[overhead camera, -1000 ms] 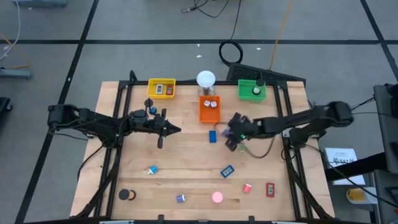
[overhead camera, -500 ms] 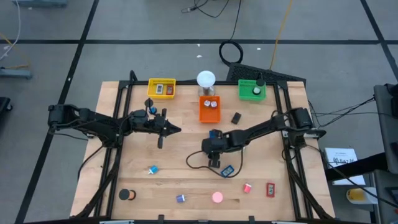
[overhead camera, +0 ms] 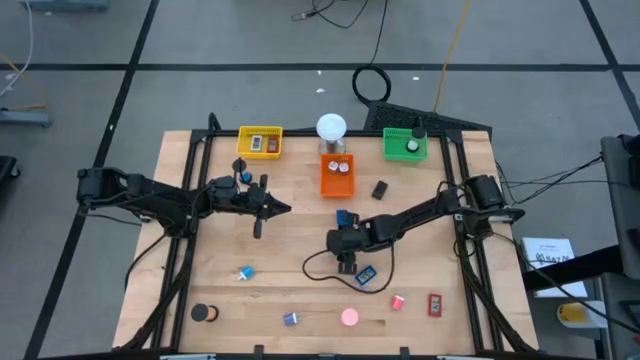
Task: Pick & Place Office items
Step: Put the top purple charger adapter into the orange bin
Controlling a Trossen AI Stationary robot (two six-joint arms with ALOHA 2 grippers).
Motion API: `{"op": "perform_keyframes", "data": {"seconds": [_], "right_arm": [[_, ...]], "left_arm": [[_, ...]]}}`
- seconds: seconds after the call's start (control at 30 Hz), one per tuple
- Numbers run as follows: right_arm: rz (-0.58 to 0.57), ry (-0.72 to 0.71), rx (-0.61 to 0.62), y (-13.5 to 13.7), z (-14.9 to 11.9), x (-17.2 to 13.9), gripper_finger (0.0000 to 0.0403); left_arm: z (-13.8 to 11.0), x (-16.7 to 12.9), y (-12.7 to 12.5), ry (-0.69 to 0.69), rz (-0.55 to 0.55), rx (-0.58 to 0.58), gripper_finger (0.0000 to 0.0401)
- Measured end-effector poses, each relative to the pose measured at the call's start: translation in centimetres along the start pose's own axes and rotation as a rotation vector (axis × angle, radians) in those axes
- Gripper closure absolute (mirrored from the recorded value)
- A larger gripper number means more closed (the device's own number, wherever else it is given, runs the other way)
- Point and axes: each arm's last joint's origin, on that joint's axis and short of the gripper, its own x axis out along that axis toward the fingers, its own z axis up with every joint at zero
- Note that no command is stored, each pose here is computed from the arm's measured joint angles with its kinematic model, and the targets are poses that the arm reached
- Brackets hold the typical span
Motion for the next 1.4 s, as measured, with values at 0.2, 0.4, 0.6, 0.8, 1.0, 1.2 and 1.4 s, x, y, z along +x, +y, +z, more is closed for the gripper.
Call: {"op": "perform_keyframes", "data": {"seconds": [0.2,0.4,0.6,0.8,1.0,1.2,1.4], "right_arm": [[-0.080,-0.015,0.063,0.3,-0.1,-2.0,0.0193],[-0.071,-0.002,0.077,1.2,-1.0,-1.7,0.0216],[-0.063,-0.034,0.110,0.9,-2.3,-0.7,0.0251],[-0.051,-0.074,0.113,0.9,-2.5,-0.4,0.0281],[-0.039,-0.109,0.102,0.9,-2.4,-0.3,0.0309],[-0.044,-0.107,0.091,0.9,-2.4,-0.3,0.0340],[-0.048,-0.114,0.075,0.9,-2.3,-0.3,0.0368]], "left_arm": [[0.0,0.0,0.0,0.000,0.001,0.000,0.0375],[0.0,0.0,0.0,0.000,0.000,0.000,0.0375],[0.0,0.0,0.0,-0.001,0.000,0.001,0.0375],[0.0,0.0,0.0,-0.001,0.000,0.001,0.0375],[0.0,0.0,0.0,-0.001,0.001,0.000,0.0375],[0.0,0.0,0.0,-0.001,0.000,0.001,0.0375],[0.0,0.0,0.0,-0.001,0.000,0.000,0.0375]]}}
